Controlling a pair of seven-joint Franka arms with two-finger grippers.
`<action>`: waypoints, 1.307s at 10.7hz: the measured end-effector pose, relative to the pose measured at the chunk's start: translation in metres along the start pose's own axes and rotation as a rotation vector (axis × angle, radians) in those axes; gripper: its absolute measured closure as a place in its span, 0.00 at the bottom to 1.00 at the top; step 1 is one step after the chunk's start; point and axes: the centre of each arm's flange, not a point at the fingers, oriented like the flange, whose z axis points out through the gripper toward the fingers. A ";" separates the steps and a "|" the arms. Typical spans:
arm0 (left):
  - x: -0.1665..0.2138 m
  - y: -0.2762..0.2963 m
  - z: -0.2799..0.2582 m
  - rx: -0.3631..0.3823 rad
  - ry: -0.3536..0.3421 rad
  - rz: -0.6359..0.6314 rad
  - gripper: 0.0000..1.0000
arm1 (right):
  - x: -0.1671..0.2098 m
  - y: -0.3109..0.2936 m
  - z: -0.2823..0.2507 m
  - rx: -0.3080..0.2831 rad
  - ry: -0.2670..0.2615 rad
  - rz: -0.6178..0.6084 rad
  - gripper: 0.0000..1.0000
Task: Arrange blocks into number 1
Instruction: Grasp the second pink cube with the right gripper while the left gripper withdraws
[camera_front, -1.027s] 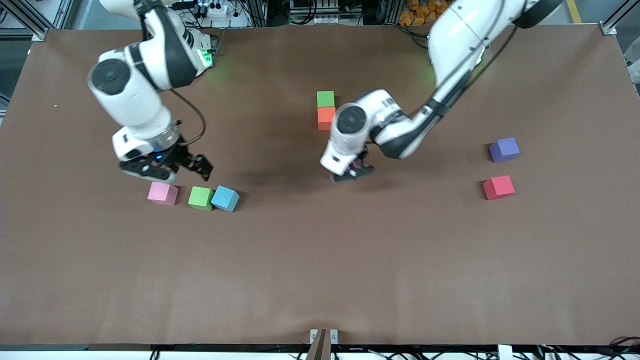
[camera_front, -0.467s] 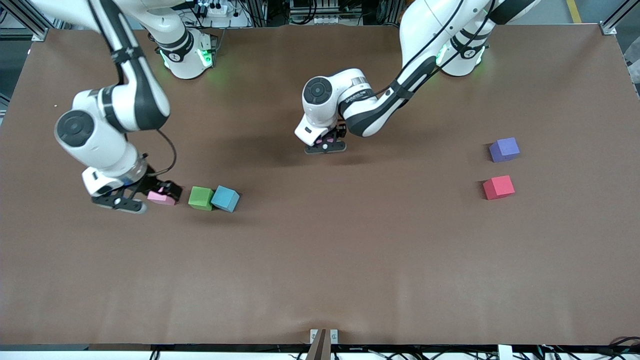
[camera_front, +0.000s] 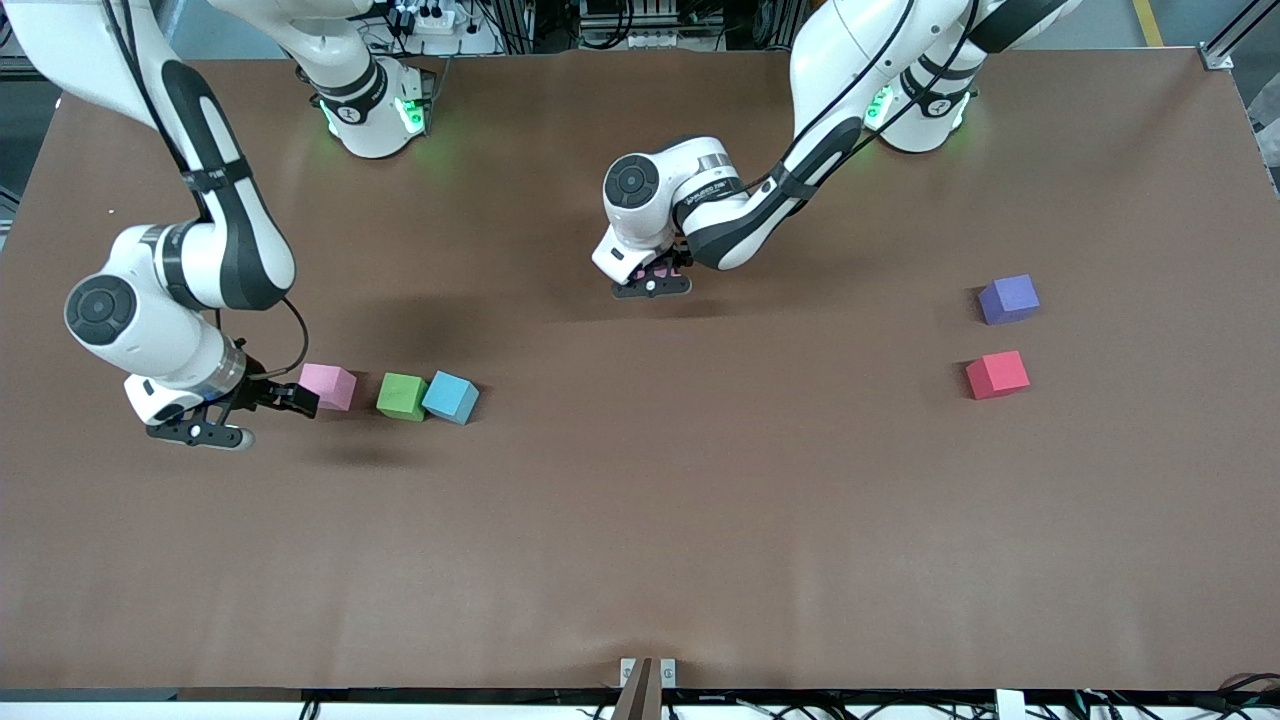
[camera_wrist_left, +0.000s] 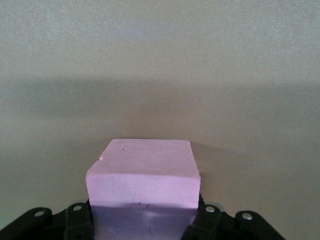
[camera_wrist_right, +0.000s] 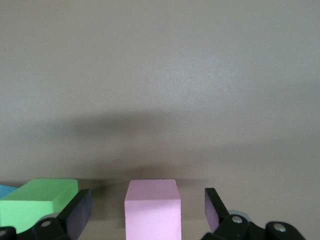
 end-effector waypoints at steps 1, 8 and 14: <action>0.000 0.000 0.000 0.000 0.001 0.001 0.35 | -0.001 -0.001 0.008 0.000 -0.014 -0.018 0.00; -0.015 0.008 0.003 0.005 0.007 0.032 0.35 | -0.011 0.003 0.045 -0.001 -0.084 -0.071 0.00; -0.023 0.011 0.000 0.008 0.017 0.047 0.00 | -0.020 0.003 0.074 0.048 -0.139 -0.013 0.00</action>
